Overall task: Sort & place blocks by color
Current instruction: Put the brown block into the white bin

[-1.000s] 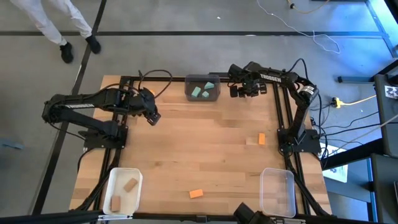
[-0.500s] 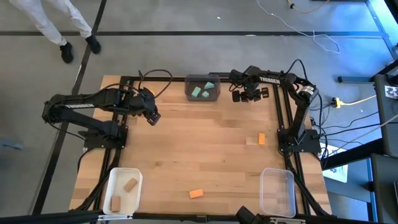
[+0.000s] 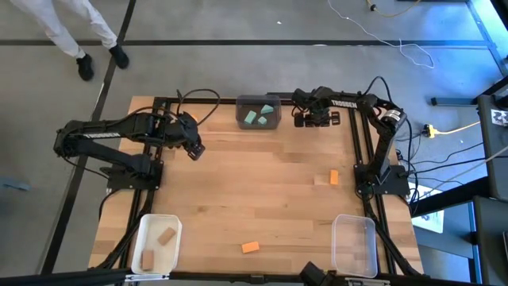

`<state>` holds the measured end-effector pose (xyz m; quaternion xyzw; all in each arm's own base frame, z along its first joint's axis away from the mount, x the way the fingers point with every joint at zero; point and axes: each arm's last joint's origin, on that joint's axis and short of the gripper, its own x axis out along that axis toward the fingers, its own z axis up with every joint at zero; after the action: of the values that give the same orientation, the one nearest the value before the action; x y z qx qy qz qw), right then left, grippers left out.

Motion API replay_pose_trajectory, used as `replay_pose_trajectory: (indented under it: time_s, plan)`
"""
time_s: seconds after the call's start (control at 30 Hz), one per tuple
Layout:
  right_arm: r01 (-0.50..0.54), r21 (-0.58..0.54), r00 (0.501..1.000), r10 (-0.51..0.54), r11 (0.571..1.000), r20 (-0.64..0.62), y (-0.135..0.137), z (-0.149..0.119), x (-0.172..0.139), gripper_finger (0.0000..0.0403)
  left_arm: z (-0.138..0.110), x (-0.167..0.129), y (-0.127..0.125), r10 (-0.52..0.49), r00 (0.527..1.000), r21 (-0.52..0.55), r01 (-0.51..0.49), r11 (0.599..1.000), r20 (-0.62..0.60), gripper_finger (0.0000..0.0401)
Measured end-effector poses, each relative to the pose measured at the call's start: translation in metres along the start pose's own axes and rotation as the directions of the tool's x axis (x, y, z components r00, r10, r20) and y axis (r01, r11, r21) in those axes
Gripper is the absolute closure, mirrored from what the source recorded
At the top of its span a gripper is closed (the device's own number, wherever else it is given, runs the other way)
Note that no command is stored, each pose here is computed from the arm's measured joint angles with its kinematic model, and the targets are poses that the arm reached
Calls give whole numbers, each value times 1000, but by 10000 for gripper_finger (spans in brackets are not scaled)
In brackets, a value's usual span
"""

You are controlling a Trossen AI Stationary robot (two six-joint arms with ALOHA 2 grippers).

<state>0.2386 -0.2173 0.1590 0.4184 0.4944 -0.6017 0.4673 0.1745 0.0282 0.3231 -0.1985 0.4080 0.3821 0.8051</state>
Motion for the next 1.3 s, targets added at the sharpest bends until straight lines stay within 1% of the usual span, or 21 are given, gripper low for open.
replay_pose_trajectory:
  time_s: [0.13, 0.23, 0.33, 0.47, 0.57, 0.67, 0.83, 0.93, 1.03, 1.17, 1.3]
  plan:
    - [-21, 94, 1000, 19, 995, 23, 2, 2, 0, 247, 0, 0, 0, -2, 1000, 0, 2, 1000, -2, 243]
    - [-40, 117, 999, 35, 992, 42, 4, 3, 0, 247, 0, 0, 0, -4, 1000, -1, 4, 1000, -3, 243]
    - [-38, 163, 997, 26, 986, 75, 5, 5, 0, 247, 0, 0, 0, -5, 1000, -1, 5, 1000, -3, 243]
    - [-34, 173, 994, 16, 984, 107, 5, 6, 0, 247, 0, 0, 0, -5, 1000, -2, 5, 1000, -3, 243]
    - [-60, 200, 992, 36, 978, 124, 7, 8, 0, 247, 0, 0, 0, -5, 1000, -5, 5, 1000, -3, 243]
    - [-60, 194, 990, 34, 979, 136, 10, 9, 4, 247, 0, 0, 0, -5, 1000, -5, 5, 1000, -3, 243]
    - [-22, 170, 988, -4, 985, 154, 12, 10, 10, 247, 0, 0, 0, -5, 1000, -5, 5, 1000, -3, 243]
    - [-24, 161, 988, -1, 987, 154, 13, 10, 10, 247, 0, 0, 0, -3, 1000, -2, 3, 1000, -2, 243]
    - [-25, 123, 990, 8, 992, 140, 13, 10, 11, 247, 0, 0, 0, 1, 1000, -1, -1, 1000, 1, 243]
    - [-43, 100, 993, 31, 994, 112, 14, 8, 11, 247, 0, 0, 0, 1, 1000, -1, -1, 1000, 1, 243]
    - [-52, 22, 993, 49, 998, 110, 19, 3, 9, 247, 0, 0, 0, 2, 1000, -1, -2, 1000, 1, 243]
